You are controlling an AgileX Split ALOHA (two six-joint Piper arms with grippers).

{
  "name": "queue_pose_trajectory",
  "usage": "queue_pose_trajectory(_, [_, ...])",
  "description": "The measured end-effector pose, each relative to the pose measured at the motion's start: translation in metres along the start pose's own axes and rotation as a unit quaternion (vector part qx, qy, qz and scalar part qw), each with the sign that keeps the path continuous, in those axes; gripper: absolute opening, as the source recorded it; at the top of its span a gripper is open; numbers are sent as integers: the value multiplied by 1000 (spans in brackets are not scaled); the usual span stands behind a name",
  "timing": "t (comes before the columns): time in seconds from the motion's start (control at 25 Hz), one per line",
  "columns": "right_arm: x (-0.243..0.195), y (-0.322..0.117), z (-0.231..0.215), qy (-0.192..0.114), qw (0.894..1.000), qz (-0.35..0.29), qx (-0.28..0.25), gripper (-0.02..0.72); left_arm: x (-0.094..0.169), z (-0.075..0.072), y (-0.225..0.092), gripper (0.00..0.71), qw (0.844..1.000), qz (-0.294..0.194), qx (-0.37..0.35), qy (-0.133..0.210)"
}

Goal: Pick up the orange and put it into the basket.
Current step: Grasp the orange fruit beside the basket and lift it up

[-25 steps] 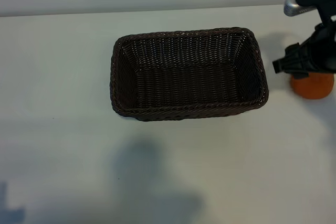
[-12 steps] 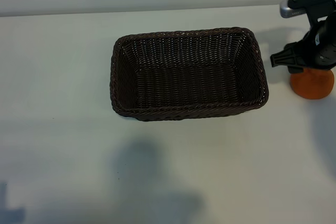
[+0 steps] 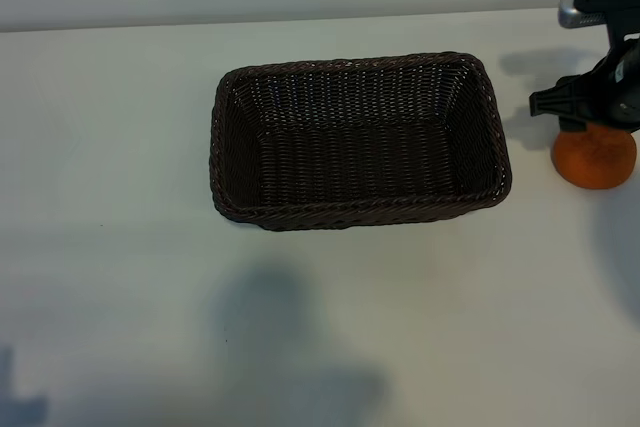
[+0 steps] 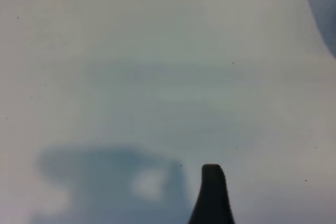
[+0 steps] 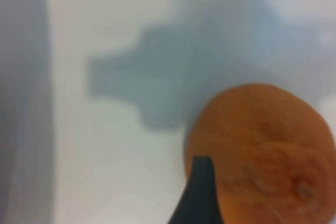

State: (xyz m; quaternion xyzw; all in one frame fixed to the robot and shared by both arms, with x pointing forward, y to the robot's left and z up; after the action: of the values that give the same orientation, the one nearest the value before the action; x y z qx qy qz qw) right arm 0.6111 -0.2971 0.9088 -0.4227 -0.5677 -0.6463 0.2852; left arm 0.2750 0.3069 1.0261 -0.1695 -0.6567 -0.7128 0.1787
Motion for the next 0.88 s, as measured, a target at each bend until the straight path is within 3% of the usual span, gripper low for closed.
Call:
queue_pose_trajectory(0.2, [-25,-11,2,-2,1000,27,7,584,0,0,0,569,1000,0,0,0])
queue_pose_trajectory(0.28, [-32,-16,2,-3,999,37,5,536,0,0,0,569,1000,0,0,0])
queue_pose_trajectory(0.36, [-36,-18,3,-4,999,43,4,413,0,0,0,569,1000,0,0,0])
queue_pose_trajectory(0.48, [-36,-17,3,-2,999,39,-3,159,0,0,0,569,1000,0,0,0])
queue_pose_trajectory(0.56, [-36,-16,4,-1,999,37,-5,90,0,0,0,569,1000,0,0,0])
queue_pose_trajectory(0.88, [-36,-16,4,0,999,36,-6,87,0,0,0,569,1000,0,0,0])
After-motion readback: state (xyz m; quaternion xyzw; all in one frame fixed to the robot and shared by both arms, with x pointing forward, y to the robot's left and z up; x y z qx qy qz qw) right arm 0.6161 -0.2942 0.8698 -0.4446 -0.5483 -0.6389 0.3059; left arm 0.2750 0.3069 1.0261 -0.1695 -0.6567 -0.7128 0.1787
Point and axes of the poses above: a point on each arm's last joint axis where the gripper is mounted, x pointing back along that axis away from the gripper, z along the wrist's bending axis when the last joint is at zero, y = z × x, the point moved 5 cm from there along -x, pointing out along that axis toward the gripper, and after that the axes turned 6 degrees about -x, right-handed, at the moved point
